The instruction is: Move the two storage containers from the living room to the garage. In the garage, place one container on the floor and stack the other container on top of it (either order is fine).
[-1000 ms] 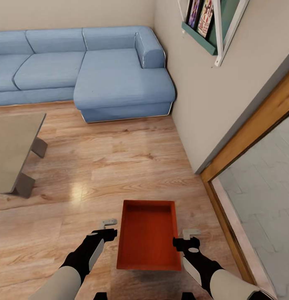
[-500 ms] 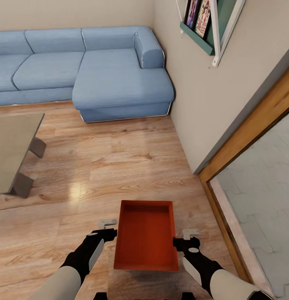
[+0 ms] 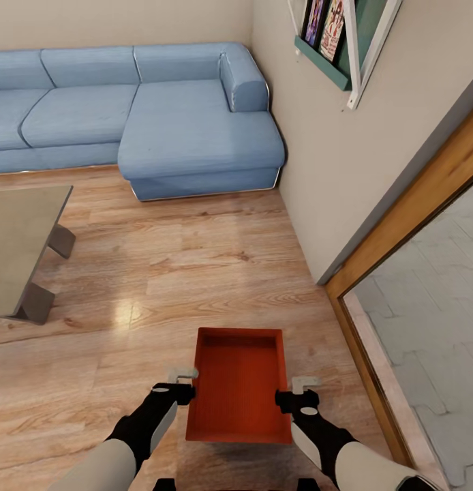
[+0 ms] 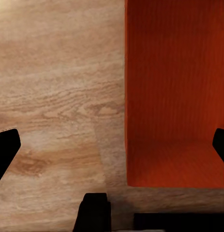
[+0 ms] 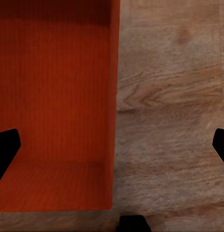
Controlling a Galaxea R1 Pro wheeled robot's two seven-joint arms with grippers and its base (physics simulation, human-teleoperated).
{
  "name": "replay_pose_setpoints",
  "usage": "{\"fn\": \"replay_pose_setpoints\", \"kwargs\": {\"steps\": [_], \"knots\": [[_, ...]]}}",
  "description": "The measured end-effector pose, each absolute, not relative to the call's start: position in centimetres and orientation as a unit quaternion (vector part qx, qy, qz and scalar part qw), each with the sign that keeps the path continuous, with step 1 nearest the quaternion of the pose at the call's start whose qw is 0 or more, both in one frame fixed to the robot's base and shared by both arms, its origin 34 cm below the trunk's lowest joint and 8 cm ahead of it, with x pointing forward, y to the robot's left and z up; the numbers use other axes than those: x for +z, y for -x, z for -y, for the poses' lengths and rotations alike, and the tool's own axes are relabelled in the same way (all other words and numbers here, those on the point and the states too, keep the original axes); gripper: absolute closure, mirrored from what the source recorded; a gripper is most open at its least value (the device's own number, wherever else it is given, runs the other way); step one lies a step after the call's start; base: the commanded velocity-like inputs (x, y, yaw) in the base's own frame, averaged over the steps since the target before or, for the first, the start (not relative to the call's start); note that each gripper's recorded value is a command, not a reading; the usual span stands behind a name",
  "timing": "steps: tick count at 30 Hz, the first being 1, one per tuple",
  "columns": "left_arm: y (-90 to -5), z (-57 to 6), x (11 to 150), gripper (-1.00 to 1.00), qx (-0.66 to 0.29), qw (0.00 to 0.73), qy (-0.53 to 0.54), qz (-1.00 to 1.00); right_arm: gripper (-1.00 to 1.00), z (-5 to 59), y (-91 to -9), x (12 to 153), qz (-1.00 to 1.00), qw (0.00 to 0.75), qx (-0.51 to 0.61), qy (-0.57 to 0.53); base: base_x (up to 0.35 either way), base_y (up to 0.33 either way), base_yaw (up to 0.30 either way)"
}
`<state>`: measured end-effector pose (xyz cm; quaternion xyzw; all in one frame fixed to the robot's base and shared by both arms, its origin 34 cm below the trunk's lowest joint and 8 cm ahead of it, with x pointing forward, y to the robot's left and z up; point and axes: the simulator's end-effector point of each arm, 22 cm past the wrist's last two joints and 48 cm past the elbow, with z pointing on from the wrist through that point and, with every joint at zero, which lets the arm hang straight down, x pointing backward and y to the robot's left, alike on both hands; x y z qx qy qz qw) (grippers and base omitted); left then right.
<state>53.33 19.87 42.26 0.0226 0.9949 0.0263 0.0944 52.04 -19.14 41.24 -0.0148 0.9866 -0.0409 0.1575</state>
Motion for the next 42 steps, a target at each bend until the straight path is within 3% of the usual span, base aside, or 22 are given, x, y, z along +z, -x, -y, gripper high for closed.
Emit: {"fn": "replay_pose_setpoints", "kwargs": {"steps": [32, 42], "knots": [[-56.1, -17.0, 43.3, -1.00, 0.005, 0.146, -0.016, -0.989, -1.00, 20.3, -52.2, 41.2, -0.985, 0.164, -0.048, 0.010, 0.000, 0.000, 0.000], [-58.3, -18.9, 43.6, -1.00, 0.052, 0.171, 0.003, -0.984, -1.00, 20.0, -53.0, 40.5, -0.984, 0.172, -0.045, 0.010, 0.000, 0.000, 0.000]]}}
